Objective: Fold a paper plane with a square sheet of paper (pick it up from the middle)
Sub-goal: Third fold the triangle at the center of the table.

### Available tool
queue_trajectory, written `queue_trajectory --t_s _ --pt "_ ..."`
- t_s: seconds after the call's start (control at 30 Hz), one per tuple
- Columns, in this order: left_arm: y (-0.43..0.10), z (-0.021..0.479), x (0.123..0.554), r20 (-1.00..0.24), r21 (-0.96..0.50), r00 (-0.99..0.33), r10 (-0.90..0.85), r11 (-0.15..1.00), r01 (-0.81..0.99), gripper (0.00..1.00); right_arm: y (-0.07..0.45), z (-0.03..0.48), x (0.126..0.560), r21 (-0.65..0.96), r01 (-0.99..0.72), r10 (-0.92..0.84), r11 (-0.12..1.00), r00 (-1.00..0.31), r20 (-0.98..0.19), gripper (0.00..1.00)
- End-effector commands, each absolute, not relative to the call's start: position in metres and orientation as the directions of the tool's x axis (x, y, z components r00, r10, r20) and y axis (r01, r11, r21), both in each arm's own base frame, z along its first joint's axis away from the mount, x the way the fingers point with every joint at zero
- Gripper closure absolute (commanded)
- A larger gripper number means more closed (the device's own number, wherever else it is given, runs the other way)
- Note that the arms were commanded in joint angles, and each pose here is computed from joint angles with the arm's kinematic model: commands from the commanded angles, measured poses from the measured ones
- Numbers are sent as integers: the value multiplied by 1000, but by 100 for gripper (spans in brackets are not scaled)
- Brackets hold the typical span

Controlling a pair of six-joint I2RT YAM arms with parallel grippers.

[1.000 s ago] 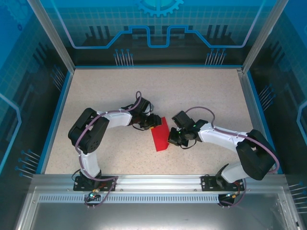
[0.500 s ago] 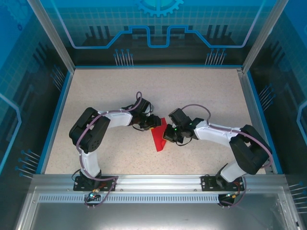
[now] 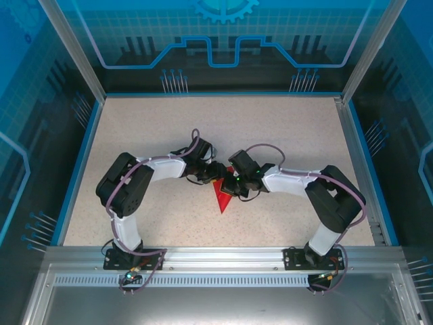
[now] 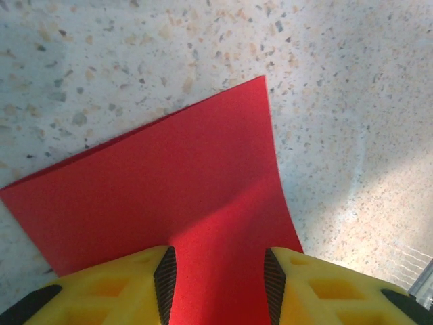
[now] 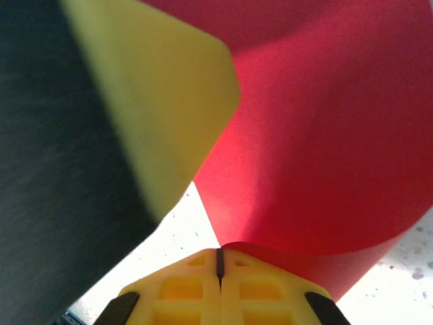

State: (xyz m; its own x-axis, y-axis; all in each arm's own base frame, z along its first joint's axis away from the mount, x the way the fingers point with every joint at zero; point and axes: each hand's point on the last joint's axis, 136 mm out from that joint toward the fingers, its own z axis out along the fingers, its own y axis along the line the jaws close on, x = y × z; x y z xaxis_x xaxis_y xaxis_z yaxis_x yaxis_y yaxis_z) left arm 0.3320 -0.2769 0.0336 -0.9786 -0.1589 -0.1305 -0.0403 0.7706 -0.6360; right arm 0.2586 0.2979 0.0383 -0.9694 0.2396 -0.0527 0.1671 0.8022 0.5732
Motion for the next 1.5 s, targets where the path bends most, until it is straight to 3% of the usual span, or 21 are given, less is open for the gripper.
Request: queue_trajectory --t_s 0.0,1.47 --pt "-270 51 332 -167 -626 -974 -154 780 -16 56 306 37 262 573 138 216 808 -974 -71 100" --pt "-261 10 324 -69 -553 -986 -154 828 -91 57 301 20 270 524 147 238 839 -965 -112 100"
